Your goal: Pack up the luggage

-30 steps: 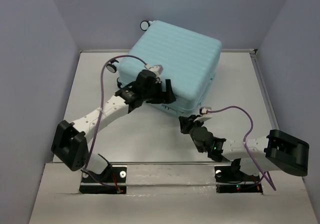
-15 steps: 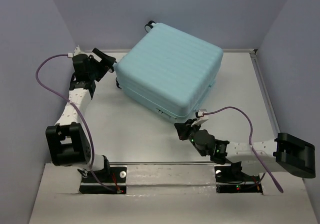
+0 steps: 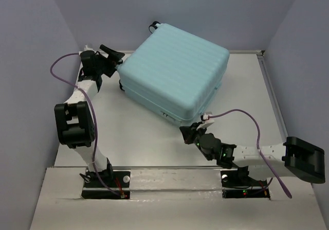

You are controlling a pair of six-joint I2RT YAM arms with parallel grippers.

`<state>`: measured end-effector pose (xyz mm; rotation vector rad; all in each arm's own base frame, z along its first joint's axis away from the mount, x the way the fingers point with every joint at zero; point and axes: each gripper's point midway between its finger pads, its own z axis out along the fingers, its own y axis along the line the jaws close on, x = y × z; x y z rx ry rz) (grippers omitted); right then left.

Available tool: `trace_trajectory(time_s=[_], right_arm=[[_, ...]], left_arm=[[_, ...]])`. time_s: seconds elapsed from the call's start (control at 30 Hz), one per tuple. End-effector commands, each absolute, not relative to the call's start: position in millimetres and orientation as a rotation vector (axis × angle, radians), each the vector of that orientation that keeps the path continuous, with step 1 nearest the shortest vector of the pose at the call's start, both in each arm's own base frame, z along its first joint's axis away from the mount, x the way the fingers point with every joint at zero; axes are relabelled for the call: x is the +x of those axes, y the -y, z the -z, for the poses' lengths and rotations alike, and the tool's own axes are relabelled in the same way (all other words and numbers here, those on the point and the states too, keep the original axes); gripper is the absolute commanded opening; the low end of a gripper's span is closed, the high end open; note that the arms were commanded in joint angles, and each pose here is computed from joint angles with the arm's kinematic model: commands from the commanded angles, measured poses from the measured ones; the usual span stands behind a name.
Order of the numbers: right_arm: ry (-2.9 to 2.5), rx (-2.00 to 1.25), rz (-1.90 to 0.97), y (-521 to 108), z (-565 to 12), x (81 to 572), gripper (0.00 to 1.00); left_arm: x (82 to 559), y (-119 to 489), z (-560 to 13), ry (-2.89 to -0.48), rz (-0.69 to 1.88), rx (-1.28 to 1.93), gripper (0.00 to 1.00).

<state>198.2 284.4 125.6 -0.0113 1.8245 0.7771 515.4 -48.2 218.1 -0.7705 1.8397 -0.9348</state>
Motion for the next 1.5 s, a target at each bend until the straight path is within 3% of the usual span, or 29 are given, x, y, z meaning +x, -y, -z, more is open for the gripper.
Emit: trace_trajectory(time_s=[0.0,0.07,0.1,0.17,0.2,0.43,0.5,0.67,0.9,1.03,1.07,1.13,1.17,1.2,1.47], right_arm=[[-1.844,-0.115,-0.882,-305.8,-127.6,176.8,0.07],[-1.842,-0.118,-0.875,-306.2,-128.7,177.7,0.07],[-1.843,-0.13,-0.868,-306.5,-127.8,177.5,0.07],[-1.839,-0.146,-0.866,-309.0,-129.8,177.7,0.07],[-1.833,-0.154,-0.865,-311.0,-132.8,178.4,0.07],[-1.8,-0.238,-0.858,-331.0,-153.3,183.9,0.07],[-1.795,-0.287,-0.836,-344.7,-155.3,190.1,0.07],[-1.702,-0.465,-1.037,-434.1,-204.8,184.8,0.07],[-1.694,-0.745,-1.264,-516.9,-186.8,148.0,0.07],[-1.747,-0.716,-1.164,-476.7,-163.7,153.3,0.07],[-1.713,-0.67,-1.164,-457.6,-185.3,161.1,0.07],[-1.777,-0.644,-1.115,-418.3,-166.0,165.5,0.07],[-1.735,-0.584,-1.121,-395.4,-190.1,179.7,0.07],[-1.794,-0.58,-1.072,-374.8,-173.6,185.2,0.07],[-1.828,-0.569,-0.835,-269.7,-207.4,236.4,0.07]], left_arm=[[531.8,57.9,-267.2,-1.681,1.082,-0.69,0.91],[532.2,60.2,-281.7,-1.615,1.12,-0.64,0.74],[529.3,62.2,-282.2,-1.605,1.141,-0.635,0.41],[527.3,64.4,-287.6,-1.581,1.155,-0.61,0.22],[524.2,64.0,-289.1,-1.576,1.151,-0.599,0.06],[471.6,53.0,-297.4,-1.508,1.024,-0.606,0.06],[448.8,52.3,-272.3,-1.527,0.994,-0.653,0.06],[383.0,59.7,-267.9,-1.527,0.944,-0.596,0.06],[310.8,65.5,-281.5,-1.602,0.819,-0.43,0.06],[298.8,69.2,-257.9,-1.693,0.785,-0.38,0.06],[297.7,72.6,-251.1,-1.718,0.802,-0.377,0.06],[293.6,83.6,-232.6,-1.769,0.857,-0.363,0.06],[290.9,89.1,-223.1,-1.783,0.885,-0.375,0.06],[287.9,95.2,-222.8,-1.779,0.905,-0.365,0.06],[255.5,177.2,-267.1,-1.7,1.175,-0.241,0.06]])
